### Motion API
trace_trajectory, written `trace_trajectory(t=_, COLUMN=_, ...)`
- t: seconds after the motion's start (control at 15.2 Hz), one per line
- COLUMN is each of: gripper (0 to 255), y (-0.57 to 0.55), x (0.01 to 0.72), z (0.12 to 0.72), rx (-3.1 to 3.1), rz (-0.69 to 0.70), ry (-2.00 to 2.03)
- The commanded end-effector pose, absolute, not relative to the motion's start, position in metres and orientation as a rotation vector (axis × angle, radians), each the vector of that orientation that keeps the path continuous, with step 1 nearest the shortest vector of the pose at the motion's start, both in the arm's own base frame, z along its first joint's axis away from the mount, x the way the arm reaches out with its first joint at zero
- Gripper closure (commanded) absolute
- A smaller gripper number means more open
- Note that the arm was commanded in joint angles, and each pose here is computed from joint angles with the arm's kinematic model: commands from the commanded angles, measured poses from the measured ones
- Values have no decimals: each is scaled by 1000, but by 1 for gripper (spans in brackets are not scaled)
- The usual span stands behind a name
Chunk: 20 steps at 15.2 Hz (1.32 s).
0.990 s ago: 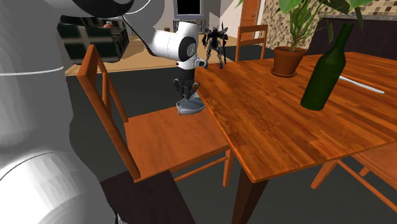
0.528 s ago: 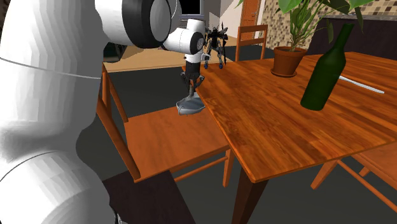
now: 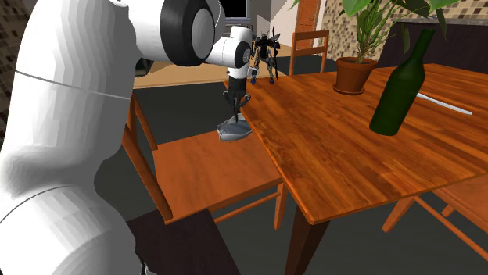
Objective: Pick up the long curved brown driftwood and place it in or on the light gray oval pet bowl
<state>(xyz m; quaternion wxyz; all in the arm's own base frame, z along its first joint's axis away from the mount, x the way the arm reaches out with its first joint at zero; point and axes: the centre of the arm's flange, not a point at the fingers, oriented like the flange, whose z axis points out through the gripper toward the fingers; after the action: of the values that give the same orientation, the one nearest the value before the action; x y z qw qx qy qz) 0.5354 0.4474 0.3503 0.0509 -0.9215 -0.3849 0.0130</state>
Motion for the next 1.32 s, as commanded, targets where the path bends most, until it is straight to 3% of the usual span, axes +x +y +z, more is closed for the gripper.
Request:
trace_trajectory(t=0.0, gripper=255, y=449, x=544, z=312, rx=-2802, rz=-12, ry=-1142)
trace_trajectory(t=0.92, gripper=255, y=449, x=544, z=280, rx=-2802, rz=-12, ry=-1142)
trace_trajectory(t=0.99, gripper=0, y=449, x=545, z=279, rx=-2802, rz=-10, ry=-1144)
trace_trajectory(t=1.25, gripper=0, y=445, x=550, z=291, rx=-2804, rz=-14, ry=-1143)
